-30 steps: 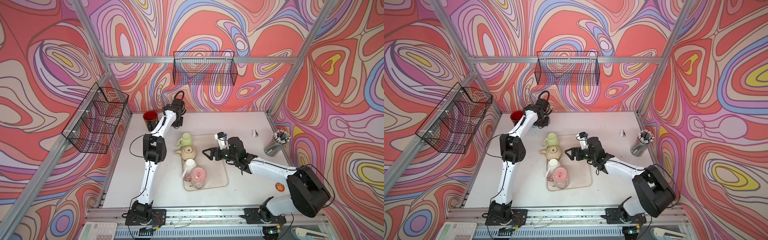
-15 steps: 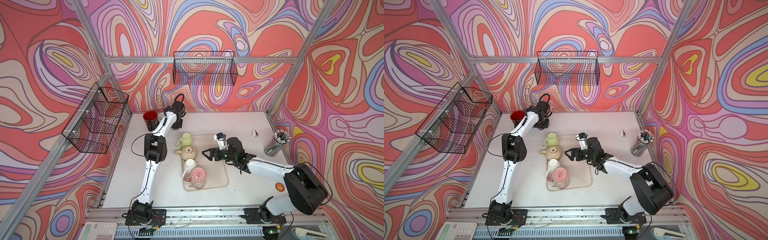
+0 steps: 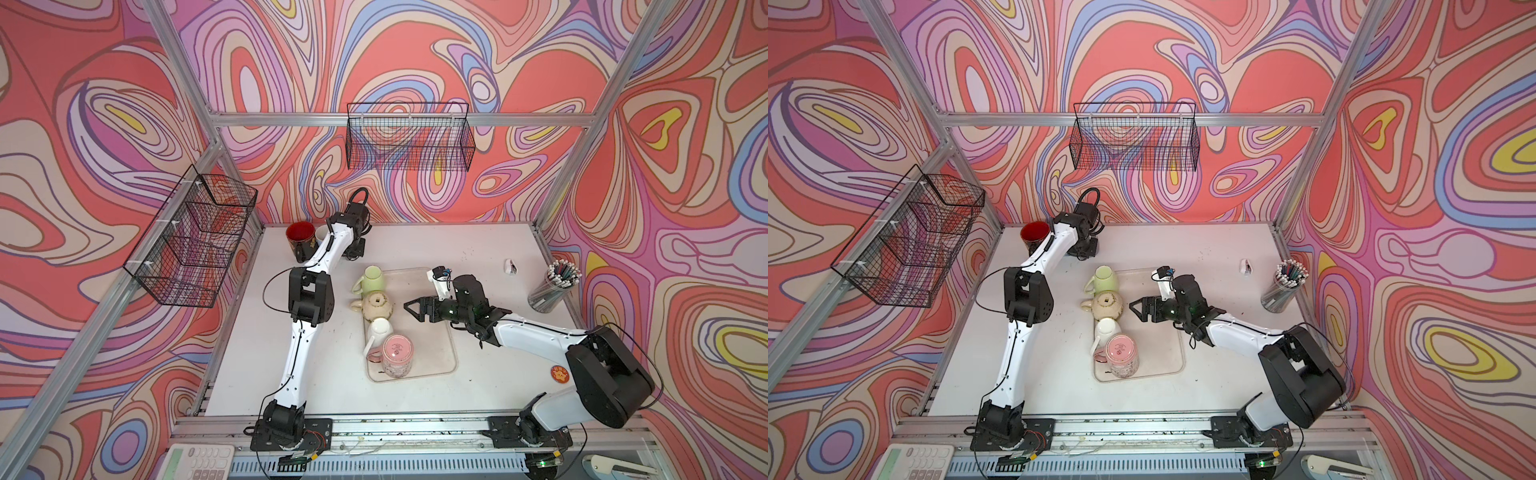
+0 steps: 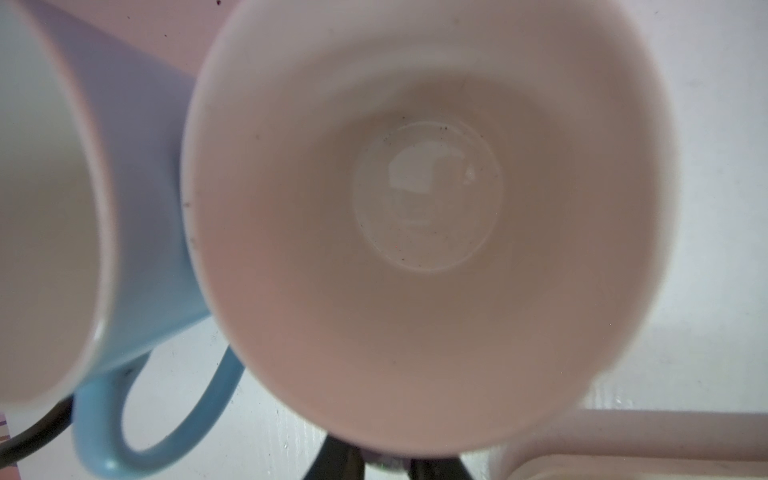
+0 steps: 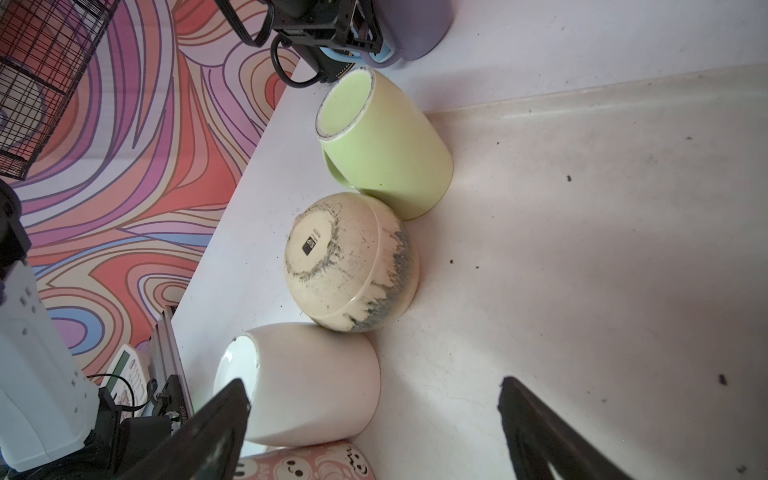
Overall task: Turn the mug right side up
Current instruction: 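Lower the lavender mug upright and open the left gripper, then move the left gripper down toward the white mug on the tray, then close the left gripper on the upside-down white mug's body, then lift the white mug off the tray with the left gripper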
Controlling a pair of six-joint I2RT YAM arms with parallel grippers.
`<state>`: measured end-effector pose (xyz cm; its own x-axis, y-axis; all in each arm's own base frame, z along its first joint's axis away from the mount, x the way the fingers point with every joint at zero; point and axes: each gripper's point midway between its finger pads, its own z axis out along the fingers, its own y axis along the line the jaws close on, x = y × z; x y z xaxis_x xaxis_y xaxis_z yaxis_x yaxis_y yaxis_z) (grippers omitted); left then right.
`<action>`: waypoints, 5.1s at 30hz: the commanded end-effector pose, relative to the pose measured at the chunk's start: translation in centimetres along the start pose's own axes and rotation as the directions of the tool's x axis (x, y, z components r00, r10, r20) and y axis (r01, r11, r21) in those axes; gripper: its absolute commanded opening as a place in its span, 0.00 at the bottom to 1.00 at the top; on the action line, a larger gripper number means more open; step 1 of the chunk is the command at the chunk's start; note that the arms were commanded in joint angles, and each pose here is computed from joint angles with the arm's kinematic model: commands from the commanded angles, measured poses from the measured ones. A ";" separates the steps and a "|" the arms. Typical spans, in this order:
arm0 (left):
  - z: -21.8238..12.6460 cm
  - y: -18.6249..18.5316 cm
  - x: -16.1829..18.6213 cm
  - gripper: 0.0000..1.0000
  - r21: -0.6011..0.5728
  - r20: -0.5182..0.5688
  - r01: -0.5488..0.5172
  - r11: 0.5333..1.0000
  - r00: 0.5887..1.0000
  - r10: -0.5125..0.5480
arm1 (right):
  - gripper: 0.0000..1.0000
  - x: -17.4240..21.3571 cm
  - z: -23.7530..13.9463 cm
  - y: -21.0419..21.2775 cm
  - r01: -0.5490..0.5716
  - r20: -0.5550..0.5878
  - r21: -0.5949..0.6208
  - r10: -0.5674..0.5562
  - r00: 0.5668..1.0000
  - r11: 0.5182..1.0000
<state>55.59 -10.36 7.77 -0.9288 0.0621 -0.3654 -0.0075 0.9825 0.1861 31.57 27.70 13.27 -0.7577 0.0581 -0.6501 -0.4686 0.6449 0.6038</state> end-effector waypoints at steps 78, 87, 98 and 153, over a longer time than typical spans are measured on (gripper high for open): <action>-19.7 -6.6 29.6 0.35 0.424 0.052 -0.214 0.880 0.976 0.212 | 0.95 -0.8 -7.7 1.4 0.047 -0.071 0.202 -0.033 0.997 0.978; -16.7 -7.3 30.6 0.39 0.384 0.002 -0.219 0.897 0.972 0.236 | 0.95 -0.2 -7.2 1.2 0.050 -0.091 0.191 -0.033 0.995 0.980; -14.6 -8.3 29.7 0.40 0.347 -0.012 -0.232 0.909 0.968 0.251 | 0.94 0.4 -7.1 1.0 0.068 -0.112 0.185 -0.048 0.993 0.980; -13.3 -12.2 27.0 0.30 0.348 0.011 -0.308 0.885 0.946 0.325 | 0.89 1.0 -5.9 -0.3 0.109 -0.148 0.205 -0.079 0.986 0.973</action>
<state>25.12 -22.02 7.08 -0.8970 0.3559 -0.2622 0.3766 0.9258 -0.0319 28.19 23.11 15.53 -0.7797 -0.0966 -0.6187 -0.4408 0.7865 0.4326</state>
